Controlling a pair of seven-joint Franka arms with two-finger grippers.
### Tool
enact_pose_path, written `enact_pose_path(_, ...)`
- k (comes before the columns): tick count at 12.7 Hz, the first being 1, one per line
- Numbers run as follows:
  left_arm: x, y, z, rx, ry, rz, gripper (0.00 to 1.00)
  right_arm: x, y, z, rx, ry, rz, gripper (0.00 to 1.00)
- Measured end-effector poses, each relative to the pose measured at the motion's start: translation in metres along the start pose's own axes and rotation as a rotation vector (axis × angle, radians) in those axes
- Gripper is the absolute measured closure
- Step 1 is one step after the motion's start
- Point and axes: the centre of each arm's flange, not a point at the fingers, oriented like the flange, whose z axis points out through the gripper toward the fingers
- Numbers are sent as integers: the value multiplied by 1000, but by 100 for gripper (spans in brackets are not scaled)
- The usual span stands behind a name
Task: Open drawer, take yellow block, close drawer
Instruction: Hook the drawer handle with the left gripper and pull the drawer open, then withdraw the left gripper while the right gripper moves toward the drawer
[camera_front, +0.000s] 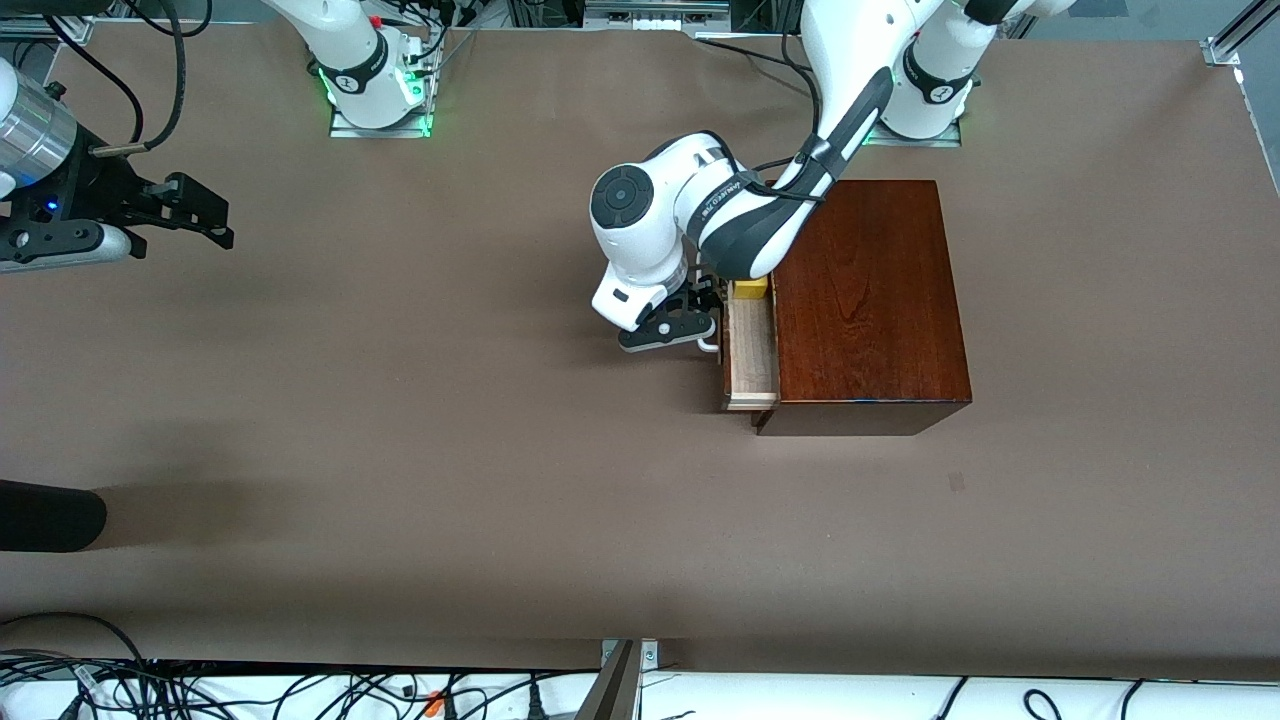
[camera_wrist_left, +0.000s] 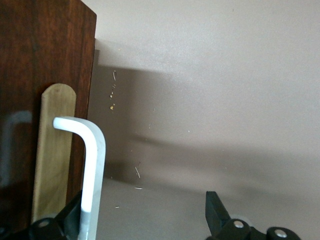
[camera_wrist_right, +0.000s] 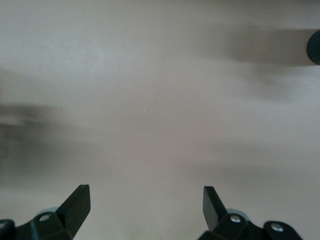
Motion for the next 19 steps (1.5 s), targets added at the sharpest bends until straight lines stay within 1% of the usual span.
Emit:
enact_pose_path(9, -2, 2, -1, 1, 6, 2, 0, 0, 0, 0, 0, 0, 0, 0)
enact_pose_path(16, -5, 4, 0, 19, -5, 21, 0, 0, 0, 0, 0, 0, 0, 0)
enact_pose_path(18, -4, 4, -2, 31, -29, 32, 0, 0, 0, 0, 0, 0, 0, 0)
enact_pose_path(19, -5, 5, -3, 34, -65, 42, 0, 0, 0, 0, 0, 0, 0, 0)
